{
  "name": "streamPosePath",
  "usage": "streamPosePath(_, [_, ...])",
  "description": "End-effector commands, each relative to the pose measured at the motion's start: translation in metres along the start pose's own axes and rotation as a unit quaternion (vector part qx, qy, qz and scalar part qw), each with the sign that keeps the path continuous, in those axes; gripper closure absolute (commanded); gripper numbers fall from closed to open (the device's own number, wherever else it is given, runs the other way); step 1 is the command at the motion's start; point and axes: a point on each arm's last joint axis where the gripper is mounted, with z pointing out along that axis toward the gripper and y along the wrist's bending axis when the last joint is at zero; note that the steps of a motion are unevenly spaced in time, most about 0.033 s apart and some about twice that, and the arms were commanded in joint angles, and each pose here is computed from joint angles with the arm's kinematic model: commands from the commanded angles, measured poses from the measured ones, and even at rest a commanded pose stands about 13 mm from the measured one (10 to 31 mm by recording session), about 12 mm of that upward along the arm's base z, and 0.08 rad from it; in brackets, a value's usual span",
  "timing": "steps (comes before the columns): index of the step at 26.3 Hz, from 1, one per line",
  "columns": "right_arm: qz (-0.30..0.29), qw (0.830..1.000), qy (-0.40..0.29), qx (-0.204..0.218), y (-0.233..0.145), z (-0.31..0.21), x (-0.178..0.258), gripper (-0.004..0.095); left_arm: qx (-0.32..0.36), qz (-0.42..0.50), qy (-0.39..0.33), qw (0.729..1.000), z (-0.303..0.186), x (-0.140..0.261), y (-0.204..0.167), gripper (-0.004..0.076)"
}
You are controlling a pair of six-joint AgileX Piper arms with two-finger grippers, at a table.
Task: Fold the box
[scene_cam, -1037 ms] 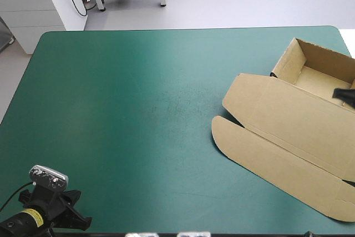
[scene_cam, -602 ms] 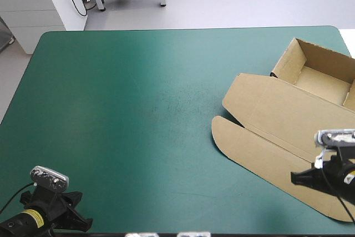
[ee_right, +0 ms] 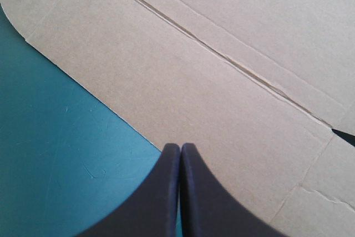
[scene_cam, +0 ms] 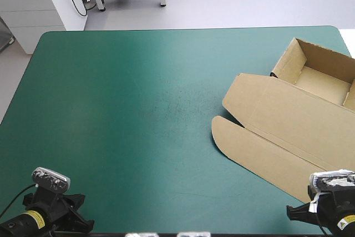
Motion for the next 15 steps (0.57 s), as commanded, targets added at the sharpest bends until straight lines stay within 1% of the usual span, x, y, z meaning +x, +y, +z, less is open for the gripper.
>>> streamPosePath(1, [-0.006,1.0,-0.027,0.003,-0.0009,-0.0017,-0.0081,0.0928,0.008,-0.001,-0.029,1.0,-0.0047,-0.0091,-0.0017,0.0731])
streamPosePath(3, [0.003,1.0,-0.017,0.0,-0.0004,-0.0011,-0.0061,0.0929,0.008,-0.001,-0.029,1.0,-0.0047,-0.0091,-0.0017,0.0731])
streamPosePath(15, [0.002,1.0,-0.018,0.001,-0.0006,-0.0005,-0.006,0.0929,0.008,-0.001,-0.029,1.0,-0.0047,-0.0091,-0.0017,0.0731])
